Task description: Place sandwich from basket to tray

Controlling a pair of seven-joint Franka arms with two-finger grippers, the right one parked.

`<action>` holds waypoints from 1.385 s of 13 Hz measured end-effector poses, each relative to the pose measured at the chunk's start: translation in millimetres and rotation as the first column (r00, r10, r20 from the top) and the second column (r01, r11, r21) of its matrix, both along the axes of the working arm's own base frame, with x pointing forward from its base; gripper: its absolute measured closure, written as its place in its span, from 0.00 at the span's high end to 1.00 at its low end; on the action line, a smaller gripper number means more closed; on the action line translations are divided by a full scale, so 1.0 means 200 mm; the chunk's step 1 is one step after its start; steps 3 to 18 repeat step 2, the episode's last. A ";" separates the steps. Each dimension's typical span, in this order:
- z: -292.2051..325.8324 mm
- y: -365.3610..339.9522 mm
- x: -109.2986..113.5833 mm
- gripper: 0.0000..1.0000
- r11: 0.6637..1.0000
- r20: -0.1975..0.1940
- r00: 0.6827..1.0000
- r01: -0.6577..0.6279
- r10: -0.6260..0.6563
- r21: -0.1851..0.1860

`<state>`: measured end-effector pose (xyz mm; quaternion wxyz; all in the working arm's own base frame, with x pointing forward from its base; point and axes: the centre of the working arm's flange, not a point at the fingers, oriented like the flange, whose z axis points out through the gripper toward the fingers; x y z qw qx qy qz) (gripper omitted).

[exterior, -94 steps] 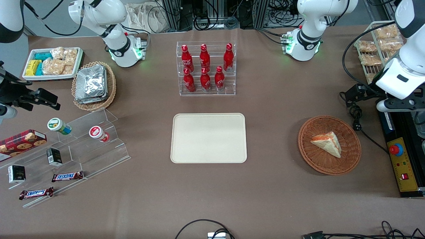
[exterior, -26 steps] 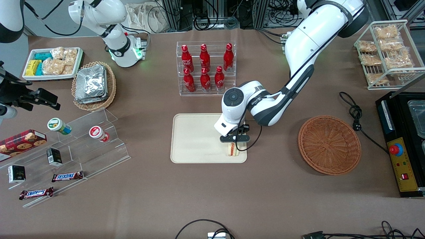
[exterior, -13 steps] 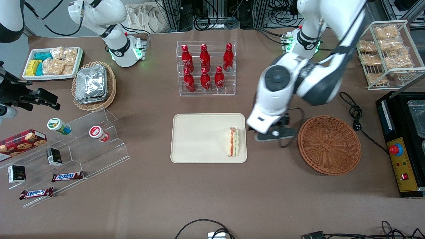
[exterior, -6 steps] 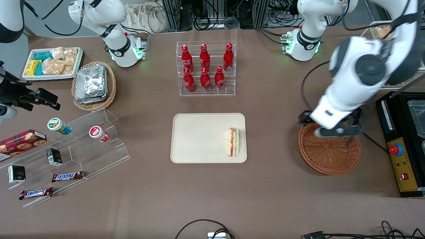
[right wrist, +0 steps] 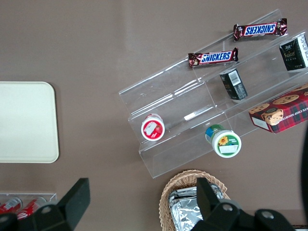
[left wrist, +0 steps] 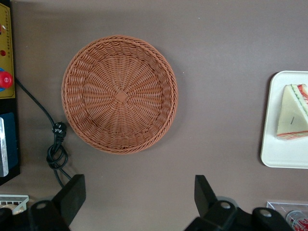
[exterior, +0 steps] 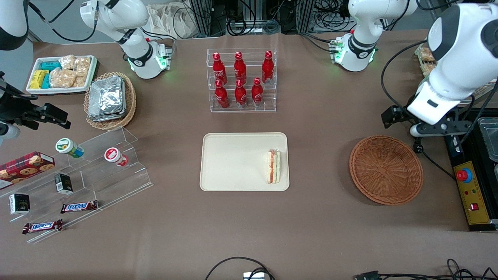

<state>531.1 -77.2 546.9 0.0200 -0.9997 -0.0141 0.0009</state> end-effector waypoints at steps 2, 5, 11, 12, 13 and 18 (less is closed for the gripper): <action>0.03 0.02 -0.01 1.00 1.000 0.001 1.000 -0.008 0.008 -0.001; 0.03 0.02 -0.01 1.00 1.000 0.001 1.000 -0.008 0.008 -0.001; 0.03 0.02 -0.01 1.00 1.000 0.001 1.000 -0.008 0.008 -0.001; 0.03 0.02 -0.01 1.00 1.000 0.001 1.000 -0.008 0.008 -0.001; 0.03 0.02 -0.01 1.00 1.000 0.001 1.000 -0.008 0.008 -0.001; 0.03 0.02 -0.01 1.00 1.000 0.001 1.000 -0.008 0.008 -0.001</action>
